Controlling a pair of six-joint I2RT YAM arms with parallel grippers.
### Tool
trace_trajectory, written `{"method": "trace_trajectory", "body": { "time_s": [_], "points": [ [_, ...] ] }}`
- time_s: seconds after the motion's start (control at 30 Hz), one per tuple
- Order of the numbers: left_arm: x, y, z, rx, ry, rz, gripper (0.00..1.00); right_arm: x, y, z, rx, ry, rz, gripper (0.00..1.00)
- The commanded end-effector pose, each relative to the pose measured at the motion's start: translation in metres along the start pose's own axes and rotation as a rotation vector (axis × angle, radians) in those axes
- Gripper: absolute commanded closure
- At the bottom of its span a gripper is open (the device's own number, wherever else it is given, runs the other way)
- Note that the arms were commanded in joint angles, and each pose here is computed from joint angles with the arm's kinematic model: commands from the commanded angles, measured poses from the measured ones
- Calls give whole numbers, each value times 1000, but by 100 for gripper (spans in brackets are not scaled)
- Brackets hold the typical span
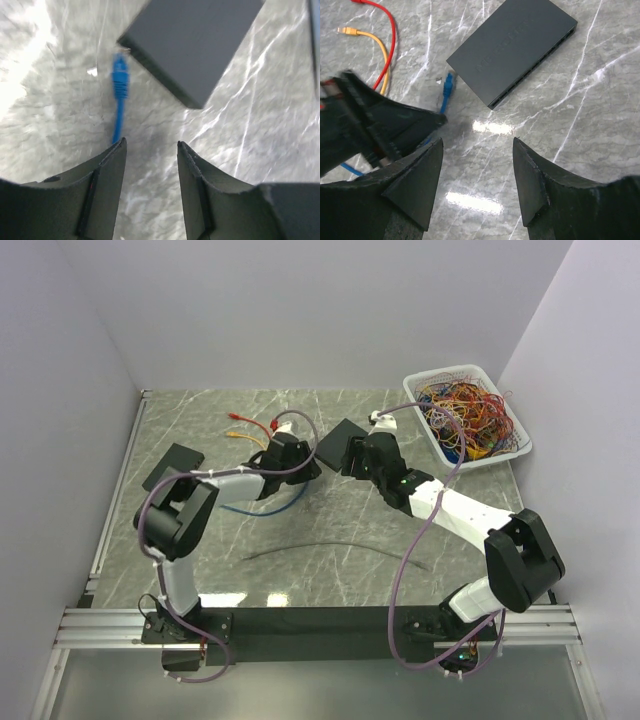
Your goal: Insert the plug into the switch port
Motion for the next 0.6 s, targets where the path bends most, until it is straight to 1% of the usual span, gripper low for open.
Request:
{"method": "trace_trajectory", "body": {
  "time_s": [0.0, 0.03, 0.1, 0.13, 0.17, 0.23, 0.43, 0.57],
  "points": [
    [-29, 27, 31, -215, -64, 66, 49, 1, -2, 6, -27, -21, 8, 36],
    [-38, 32, 32, -227, -80, 47, 49, 1, -2, 6, -29, -21, 10, 36],
    [-47, 33, 29, -205, -116, -7, 50, 2, -2, 6, -28, -21, 12, 36],
    [-50, 32, 24, -185, -127, -33, 50, 1, -2, 6, -27, -21, 10, 36],
    [-55, 31, 19, -139, -131, -84, 50, 2, -2, 7, -31, -22, 13, 36],
    [-55, 23, 10, -104, -129, -105, 51, 1, -1, 7, -31, -22, 8, 36],
    [-39, -8, -14, -16, -108, -37, 54, -1, -1, 6, -30, -20, 3, 36],
    [-30, -20, -25, 21, -101, -14, 55, 0, 0, 6, -31, -17, 3, 36]
  ]
}}
Point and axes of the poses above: each gripper's point midway between its finger pads, its own y axis back along the fingers, its own x axis along the line the jaws close on, z = x × y, the point moved 8 cm from there along y, back along the fingers, and after that the axes turned 7 degrees about y, right-handed, at the moved point
